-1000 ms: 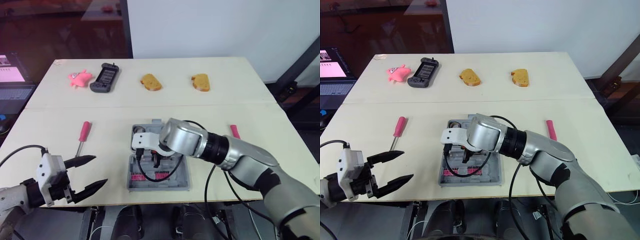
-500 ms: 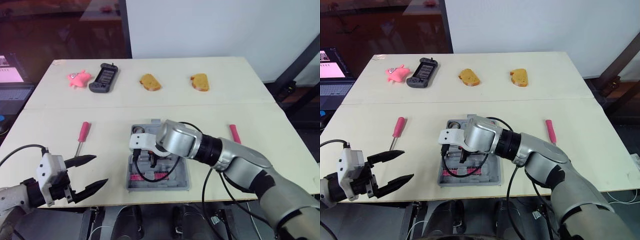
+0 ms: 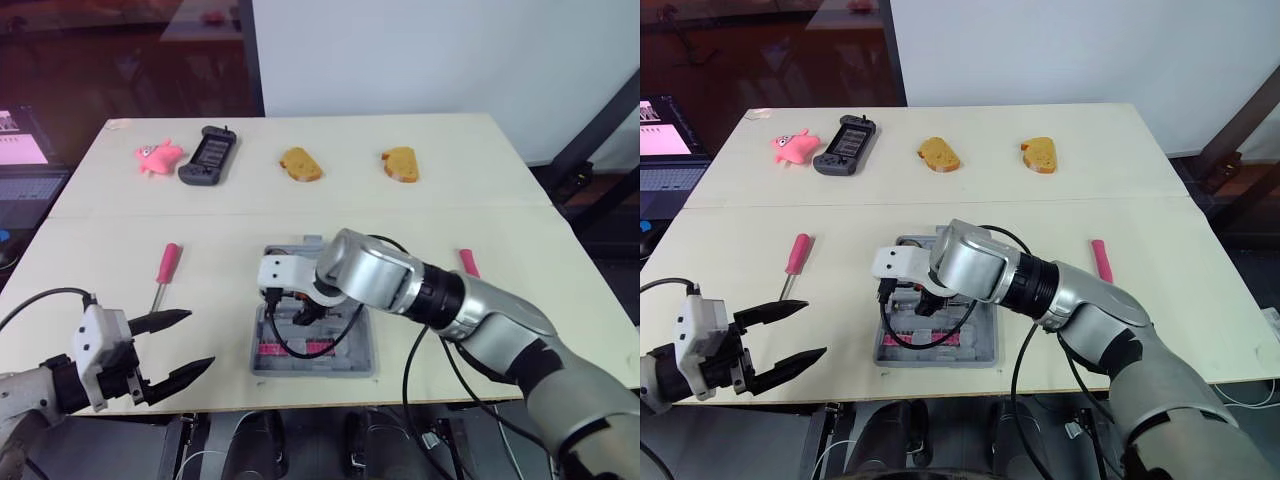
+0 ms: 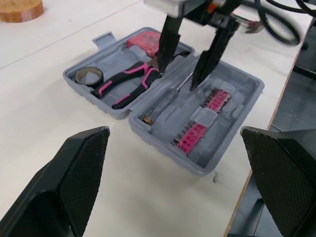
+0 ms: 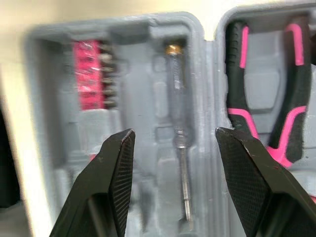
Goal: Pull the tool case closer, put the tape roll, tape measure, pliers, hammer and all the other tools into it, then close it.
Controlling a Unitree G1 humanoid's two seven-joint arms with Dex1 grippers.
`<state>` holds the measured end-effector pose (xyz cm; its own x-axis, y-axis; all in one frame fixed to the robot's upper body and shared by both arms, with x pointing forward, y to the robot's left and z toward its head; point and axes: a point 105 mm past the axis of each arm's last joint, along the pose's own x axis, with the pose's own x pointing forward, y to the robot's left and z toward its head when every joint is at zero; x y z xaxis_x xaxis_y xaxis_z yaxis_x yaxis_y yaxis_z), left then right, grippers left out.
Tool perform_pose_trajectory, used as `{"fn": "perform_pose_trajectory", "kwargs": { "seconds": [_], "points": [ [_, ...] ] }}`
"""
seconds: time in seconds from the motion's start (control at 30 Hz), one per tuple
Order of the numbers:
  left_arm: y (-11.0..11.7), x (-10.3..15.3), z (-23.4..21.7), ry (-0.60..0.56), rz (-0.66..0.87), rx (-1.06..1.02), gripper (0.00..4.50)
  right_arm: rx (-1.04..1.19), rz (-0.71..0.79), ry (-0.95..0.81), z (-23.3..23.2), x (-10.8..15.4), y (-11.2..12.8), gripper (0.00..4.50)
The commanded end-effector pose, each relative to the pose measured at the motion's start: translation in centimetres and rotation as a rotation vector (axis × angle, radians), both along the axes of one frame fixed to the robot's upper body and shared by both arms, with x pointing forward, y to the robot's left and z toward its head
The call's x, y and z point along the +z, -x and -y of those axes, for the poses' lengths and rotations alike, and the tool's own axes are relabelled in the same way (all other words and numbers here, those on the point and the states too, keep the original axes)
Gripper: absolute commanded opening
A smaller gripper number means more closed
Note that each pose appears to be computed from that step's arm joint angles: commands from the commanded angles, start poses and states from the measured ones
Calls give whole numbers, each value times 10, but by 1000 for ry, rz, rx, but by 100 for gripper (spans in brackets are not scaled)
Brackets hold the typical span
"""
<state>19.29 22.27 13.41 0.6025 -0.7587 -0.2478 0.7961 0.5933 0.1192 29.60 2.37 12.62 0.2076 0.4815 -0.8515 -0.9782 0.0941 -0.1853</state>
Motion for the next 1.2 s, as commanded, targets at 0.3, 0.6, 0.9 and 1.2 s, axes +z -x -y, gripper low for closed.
{"fn": "perform_pose_trajectory", "kwargs": {
  "seconds": [0.3,0.6,0.9,1.2],
  "points": [
    [-6,2,2,-4,12,-39,450,124,63,-337,19,7,-5,143],
    [-8,3,0,-12,12,-50,450,135,88,-323,21,-24,-10,7],
    [-10,2,-3,-32,18,-58,450,68,12,-253,37,-74,-12,7],
    [-11,2,-5,-34,19,-59,450,54,-41,-329,39,-80,-8,7]
  ]
}}
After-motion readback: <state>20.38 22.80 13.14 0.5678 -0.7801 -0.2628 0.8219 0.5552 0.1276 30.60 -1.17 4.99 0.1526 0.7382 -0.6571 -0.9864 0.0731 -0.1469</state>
